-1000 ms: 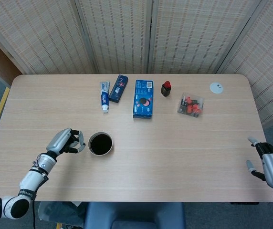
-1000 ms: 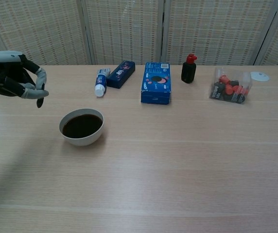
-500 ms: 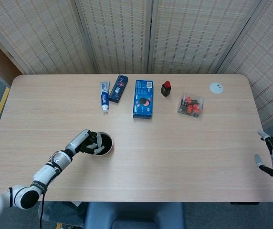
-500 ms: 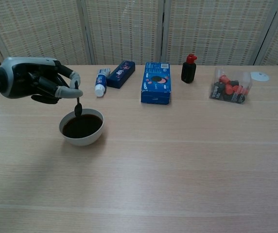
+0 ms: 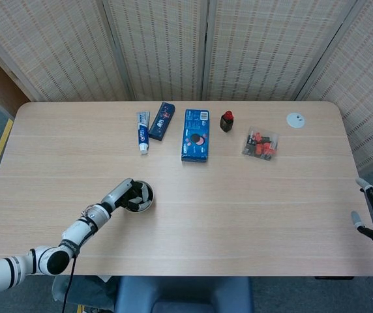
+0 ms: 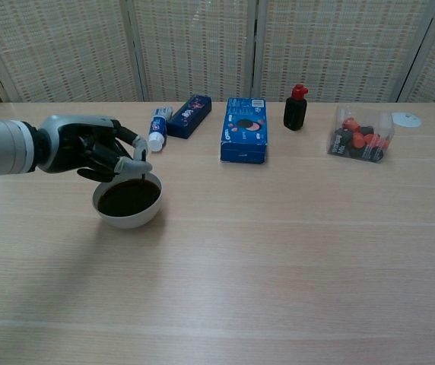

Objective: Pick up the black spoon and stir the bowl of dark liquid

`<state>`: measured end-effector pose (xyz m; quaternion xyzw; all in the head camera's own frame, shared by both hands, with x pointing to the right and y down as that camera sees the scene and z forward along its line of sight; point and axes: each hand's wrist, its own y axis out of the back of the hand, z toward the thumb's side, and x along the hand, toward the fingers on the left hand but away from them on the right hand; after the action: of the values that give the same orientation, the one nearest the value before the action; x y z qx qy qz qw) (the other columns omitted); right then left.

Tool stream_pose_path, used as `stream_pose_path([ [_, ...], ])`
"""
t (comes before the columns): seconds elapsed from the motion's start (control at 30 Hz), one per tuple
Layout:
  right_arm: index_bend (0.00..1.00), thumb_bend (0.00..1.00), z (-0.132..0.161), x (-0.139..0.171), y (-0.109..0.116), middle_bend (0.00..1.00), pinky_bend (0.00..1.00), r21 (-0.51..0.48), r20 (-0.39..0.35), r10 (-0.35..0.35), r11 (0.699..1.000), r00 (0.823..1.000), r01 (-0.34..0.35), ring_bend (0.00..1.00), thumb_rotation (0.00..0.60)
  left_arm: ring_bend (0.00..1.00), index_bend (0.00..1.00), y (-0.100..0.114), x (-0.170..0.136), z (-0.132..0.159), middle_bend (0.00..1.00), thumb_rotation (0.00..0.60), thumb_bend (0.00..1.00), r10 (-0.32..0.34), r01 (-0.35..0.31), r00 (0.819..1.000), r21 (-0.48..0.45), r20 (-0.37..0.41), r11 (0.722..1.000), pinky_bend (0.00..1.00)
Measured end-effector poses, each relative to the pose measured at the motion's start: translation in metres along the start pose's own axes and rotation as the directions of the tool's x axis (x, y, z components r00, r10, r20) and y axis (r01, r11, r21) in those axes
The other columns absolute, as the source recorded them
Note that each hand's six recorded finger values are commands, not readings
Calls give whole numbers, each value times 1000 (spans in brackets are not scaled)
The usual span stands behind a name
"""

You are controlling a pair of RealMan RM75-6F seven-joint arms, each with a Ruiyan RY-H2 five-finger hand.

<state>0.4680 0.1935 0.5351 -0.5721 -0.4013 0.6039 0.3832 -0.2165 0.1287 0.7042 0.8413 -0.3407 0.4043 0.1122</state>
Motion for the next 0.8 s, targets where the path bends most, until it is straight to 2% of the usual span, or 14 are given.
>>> stream_pose_path([
  [0.13,151,343,-1,1,-1,311,382,-2,3,3,1000,1000,-3,243,600,1000,655,2,7,-6,1000,600,429,20,-19,1000,35,-19,999,1000],
  [0.53,151,343,-2,2,-5,311,382,-6,9,9,1000,1000,-9,244,600,1000,654,21,20,-25,1000,600,429,84,-80,992,48,-95,996,1000],
  [0.8,151,343,-2,2,-6,311,382,-8,8,11,1000,1000,-11,243,600,1000,653,36,14,-43,1000,600,429,109,-103,983,46,-146,994,1000],
])
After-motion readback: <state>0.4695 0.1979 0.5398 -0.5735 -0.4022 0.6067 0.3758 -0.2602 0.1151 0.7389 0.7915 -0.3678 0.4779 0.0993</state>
